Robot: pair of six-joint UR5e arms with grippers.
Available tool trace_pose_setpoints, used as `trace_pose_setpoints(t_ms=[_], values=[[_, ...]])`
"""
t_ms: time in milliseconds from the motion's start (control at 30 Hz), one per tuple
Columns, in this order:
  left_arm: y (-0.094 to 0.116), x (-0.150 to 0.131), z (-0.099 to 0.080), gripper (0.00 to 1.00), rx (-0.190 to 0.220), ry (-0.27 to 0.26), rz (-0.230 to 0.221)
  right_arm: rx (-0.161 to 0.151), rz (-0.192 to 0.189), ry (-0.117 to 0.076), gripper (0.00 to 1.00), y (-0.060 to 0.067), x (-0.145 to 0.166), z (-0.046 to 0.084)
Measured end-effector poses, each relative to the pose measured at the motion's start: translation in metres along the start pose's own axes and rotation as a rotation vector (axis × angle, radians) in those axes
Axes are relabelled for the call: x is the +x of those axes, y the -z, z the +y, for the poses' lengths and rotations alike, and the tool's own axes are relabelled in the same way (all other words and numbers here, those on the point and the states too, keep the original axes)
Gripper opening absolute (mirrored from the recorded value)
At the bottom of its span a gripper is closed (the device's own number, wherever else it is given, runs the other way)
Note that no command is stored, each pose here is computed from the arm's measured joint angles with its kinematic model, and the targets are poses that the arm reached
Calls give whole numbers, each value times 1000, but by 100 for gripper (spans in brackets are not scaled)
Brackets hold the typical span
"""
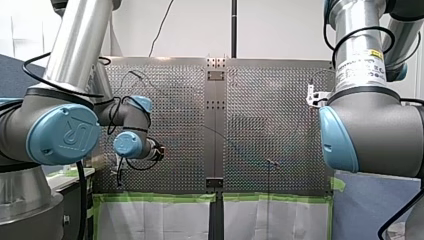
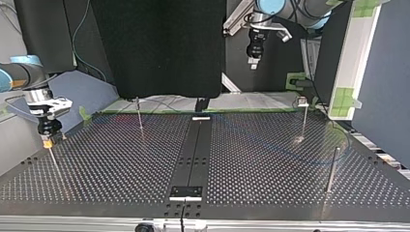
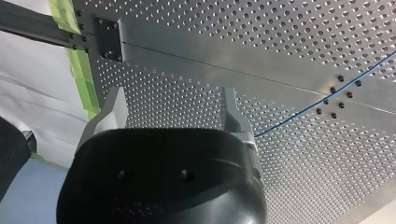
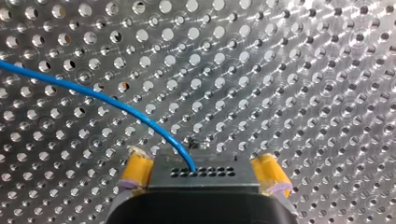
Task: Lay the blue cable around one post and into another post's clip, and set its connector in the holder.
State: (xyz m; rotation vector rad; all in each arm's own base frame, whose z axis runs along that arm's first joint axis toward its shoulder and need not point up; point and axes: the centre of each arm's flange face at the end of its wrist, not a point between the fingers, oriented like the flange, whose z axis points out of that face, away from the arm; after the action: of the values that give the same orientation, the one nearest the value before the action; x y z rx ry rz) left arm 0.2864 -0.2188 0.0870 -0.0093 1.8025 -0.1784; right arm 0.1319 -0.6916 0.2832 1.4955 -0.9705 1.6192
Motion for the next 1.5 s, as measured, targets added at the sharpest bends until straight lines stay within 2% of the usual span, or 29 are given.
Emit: trace_pose_setpoints(t_ms=[833,1300,1500], values=[[0,0,0,100,-1,1,-2,-37,2,-3,100,0,0,2],[0,0,0,100,-1,0,-1,-77,3,-4,100,0,0,6],[-1,0,1,100,-2,1,-2,-106,2,-5,100,1,0,9]])
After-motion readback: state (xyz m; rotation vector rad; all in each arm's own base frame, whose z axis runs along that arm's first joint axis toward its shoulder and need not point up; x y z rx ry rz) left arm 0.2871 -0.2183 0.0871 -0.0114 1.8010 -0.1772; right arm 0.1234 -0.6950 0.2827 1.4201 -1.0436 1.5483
